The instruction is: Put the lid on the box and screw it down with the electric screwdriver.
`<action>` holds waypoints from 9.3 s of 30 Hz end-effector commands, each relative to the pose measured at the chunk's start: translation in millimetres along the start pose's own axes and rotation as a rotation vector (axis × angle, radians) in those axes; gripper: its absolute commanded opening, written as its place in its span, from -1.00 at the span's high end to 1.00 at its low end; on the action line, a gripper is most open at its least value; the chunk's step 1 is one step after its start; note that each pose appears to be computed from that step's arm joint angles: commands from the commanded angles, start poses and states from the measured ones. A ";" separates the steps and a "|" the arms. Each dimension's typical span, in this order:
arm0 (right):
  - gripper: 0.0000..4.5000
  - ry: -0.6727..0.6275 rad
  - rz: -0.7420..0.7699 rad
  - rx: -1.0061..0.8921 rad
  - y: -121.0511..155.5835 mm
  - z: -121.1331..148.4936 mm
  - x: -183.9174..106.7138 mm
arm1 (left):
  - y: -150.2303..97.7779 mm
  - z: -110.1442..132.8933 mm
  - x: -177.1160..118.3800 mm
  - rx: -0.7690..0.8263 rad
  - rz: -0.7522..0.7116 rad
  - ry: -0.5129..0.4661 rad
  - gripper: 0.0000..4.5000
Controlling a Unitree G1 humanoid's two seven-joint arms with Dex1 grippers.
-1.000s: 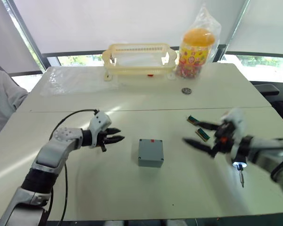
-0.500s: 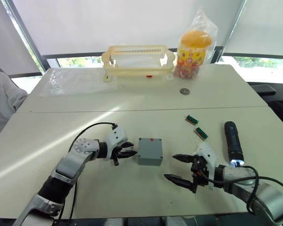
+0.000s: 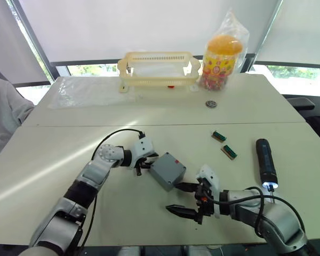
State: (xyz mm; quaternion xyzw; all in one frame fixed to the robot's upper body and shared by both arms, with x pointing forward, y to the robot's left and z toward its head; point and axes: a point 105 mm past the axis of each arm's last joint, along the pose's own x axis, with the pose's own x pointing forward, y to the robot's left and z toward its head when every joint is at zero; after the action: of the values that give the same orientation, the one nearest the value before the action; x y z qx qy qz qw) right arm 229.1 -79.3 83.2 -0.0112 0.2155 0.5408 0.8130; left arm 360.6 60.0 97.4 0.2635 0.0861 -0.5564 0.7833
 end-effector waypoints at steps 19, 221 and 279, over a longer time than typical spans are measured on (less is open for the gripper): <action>-0.99 0.037 -0.144 -0.243 -58.6 18.8 -29.6 | -27.7 -32.1 -69.3 -0.025 0.030 0.155 0.22; 0.98 -0.134 -0.161 -0.333 -60.2 89.5 -27.9 | -25.5 58.4 -88.9 -0.114 -0.027 -0.099 0.22; -0.96 0.064 -0.740 0.186 -113.7 122.6 -213.3 | -40.3 113.3 -67.7 0.052 -0.201 -0.273 0.22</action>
State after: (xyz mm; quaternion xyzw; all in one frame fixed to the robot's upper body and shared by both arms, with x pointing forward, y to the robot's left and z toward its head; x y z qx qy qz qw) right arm 310.4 -285.9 239.9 -0.0512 0.2516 0.1762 0.9503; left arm 287.3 55.3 198.0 0.1800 0.0219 -0.6546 0.7339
